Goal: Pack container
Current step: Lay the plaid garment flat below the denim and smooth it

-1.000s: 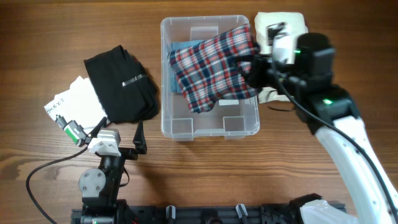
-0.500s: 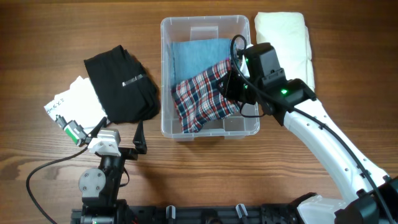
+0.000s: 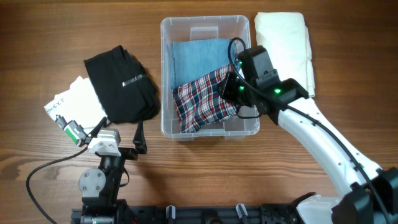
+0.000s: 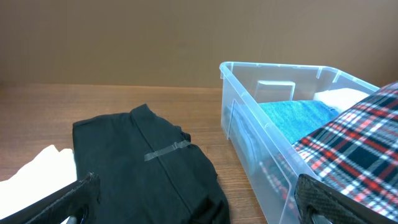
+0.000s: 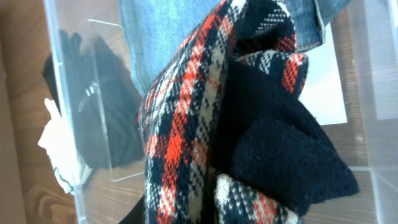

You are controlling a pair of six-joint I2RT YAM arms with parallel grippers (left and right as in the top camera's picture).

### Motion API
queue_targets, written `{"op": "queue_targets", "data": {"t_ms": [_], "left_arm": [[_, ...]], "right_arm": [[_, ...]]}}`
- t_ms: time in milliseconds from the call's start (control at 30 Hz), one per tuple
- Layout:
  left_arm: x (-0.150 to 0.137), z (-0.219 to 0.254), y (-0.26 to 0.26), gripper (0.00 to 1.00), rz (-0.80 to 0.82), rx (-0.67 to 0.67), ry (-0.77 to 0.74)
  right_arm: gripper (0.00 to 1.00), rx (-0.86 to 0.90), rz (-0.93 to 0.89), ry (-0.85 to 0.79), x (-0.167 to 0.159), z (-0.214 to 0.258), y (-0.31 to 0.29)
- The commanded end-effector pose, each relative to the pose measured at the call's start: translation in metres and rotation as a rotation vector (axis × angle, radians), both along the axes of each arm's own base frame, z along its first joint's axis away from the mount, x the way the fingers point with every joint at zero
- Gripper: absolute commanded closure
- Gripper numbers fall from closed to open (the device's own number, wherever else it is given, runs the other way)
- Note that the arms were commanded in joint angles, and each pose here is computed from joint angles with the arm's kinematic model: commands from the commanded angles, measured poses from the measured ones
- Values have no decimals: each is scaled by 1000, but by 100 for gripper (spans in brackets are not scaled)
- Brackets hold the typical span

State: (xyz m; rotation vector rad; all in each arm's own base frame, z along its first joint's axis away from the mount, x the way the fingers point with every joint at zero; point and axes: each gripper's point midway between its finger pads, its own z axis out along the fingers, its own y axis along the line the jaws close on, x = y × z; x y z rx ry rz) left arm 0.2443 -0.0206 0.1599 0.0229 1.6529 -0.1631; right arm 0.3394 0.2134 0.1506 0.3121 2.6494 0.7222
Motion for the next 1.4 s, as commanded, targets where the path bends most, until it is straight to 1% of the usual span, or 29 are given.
{"op": "queue_targets", "data": {"t_ms": [0,100,200,267,300,367,467,533,600,700,800,900,1067,1233,1300,1333,1367], "left_arm": [[0,-2,0,0,-6,7,2],[0,-2,0,0,-6,7,2],[0,-2,0,0,-6,7,2],[0,-2,-1,0,-6,7,2],[0,-2,-1,0,-6,7,2],[0,-2,0,0,-6,7,2],[0,-2,-1,0,-7,7,2],[0,-2,-1,0,-6,7,2],[0,-2,-1,0,-6,7,2],[0,-2,0,0,-6,7,2],[0,-2,0,0,-6,7,2],[0,-2,-1,0,-7,7,2],[0,-2,-1,0,-6,7,2],[0,-2,-1,0,-7,7,2],[0,-2,0,0,-6,7,2],[0,-2,-1,0,-6,7,2],[0,-2,-1,0,-6,7,2]], "right_arm": [[96,1,-16,36,1,-15,8],[95,-21,16,44,-1,-24,12],[78,-68,105,4,-2,-25,11],[64,-93,150,-13,-3,-26,10],[53,-102,167,-20,-4,-26,10],[41,-122,199,-37,-4,-27,9],[28,-173,258,-80,-2,-27,6],[24,-203,288,-106,0,-27,4],[17,-252,318,-153,6,-24,0],[11,-298,352,-214,13,-13,-3],[9,-333,376,-283,19,5,-5],[7,-357,341,-336,23,24,-12],[6,-368,320,-384,22,42,-17],[7,-349,313,-422,18,59,-18],[11,-349,312,-409,16,57,-19],[16,-351,312,-396,15,54,-20],[26,-355,316,-382,13,51,-21]]}}
